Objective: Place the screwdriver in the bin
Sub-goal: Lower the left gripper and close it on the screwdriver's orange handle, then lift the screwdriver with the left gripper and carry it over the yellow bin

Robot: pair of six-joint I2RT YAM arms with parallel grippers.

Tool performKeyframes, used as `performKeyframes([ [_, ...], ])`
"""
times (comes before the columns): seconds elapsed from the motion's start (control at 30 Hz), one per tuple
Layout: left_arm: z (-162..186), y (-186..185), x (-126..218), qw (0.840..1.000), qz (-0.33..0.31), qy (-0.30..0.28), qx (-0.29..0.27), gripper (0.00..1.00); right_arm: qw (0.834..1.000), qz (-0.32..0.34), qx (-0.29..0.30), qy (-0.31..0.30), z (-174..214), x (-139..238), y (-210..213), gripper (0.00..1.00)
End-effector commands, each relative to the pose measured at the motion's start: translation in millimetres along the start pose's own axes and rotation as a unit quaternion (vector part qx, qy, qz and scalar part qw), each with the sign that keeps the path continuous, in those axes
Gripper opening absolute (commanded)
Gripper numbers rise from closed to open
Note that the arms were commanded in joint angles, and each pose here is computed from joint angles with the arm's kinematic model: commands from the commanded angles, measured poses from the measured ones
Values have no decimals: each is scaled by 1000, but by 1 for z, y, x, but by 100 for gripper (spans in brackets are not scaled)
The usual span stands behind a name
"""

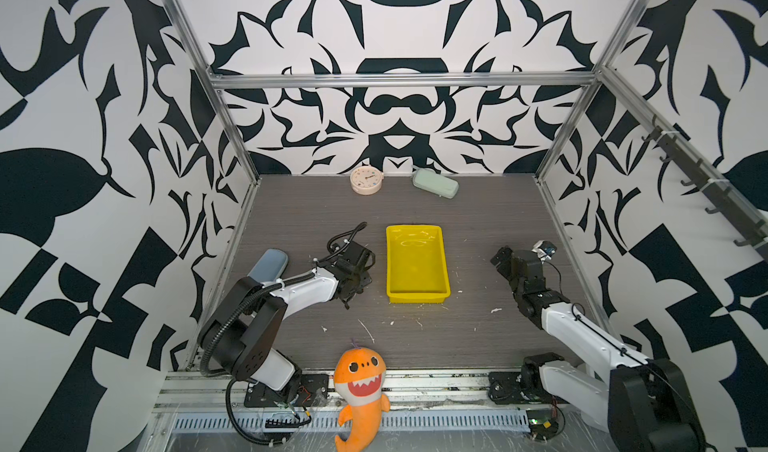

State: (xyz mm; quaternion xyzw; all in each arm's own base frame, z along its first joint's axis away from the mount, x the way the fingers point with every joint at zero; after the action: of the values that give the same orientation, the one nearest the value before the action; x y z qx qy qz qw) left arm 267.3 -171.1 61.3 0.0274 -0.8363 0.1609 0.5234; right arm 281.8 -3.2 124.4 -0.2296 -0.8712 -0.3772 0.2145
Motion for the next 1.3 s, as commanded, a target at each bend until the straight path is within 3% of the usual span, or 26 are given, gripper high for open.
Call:
performKeyframes([
  [0.0,1,11,1,997,-72,-4,-32,49,1000,-11,-6,-20,-10,5,7,99],
  [0.17,13,7,-2,990,-116,4,-77,40,1000,3,-15,-25,-9,2,2,98],
  [0.3,16,9,-5,985,-151,10,-83,24,1000,-1,-8,-22,-9,4,3,98],
  [0.53,1,2,15,984,-157,-9,-79,15,1000,-1,-9,-24,-11,5,4,98],
  [0.77,-32,-18,84,992,-74,-78,-60,15,999,-1,-16,-32,-11,5,1,98],
  [0.9,-39,-52,107,992,57,-103,-41,16,999,2,-20,-31,-9,3,0,97],
  [1.07,-36,-100,108,982,151,-101,-43,17,999,-3,-18,-31,-9,2,2,97],
  [1.27,-19,-152,80,980,145,-63,-117,18,999,-9,-18,-33,-10,2,3,97],
])
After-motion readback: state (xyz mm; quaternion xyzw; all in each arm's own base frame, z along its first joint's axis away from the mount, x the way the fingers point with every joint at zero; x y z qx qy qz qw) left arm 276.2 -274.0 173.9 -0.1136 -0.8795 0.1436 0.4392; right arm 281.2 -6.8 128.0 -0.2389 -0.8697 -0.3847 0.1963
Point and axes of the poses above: each gripper's point midway between its finger pads, its own x axis back along the fingers, its own y axis along the line the jaws close on, z = x × y, the point moved 4 cm from there along x, back along the fingers, and after that the axes turned 10 degrees about -x, right-handed, at the moved point
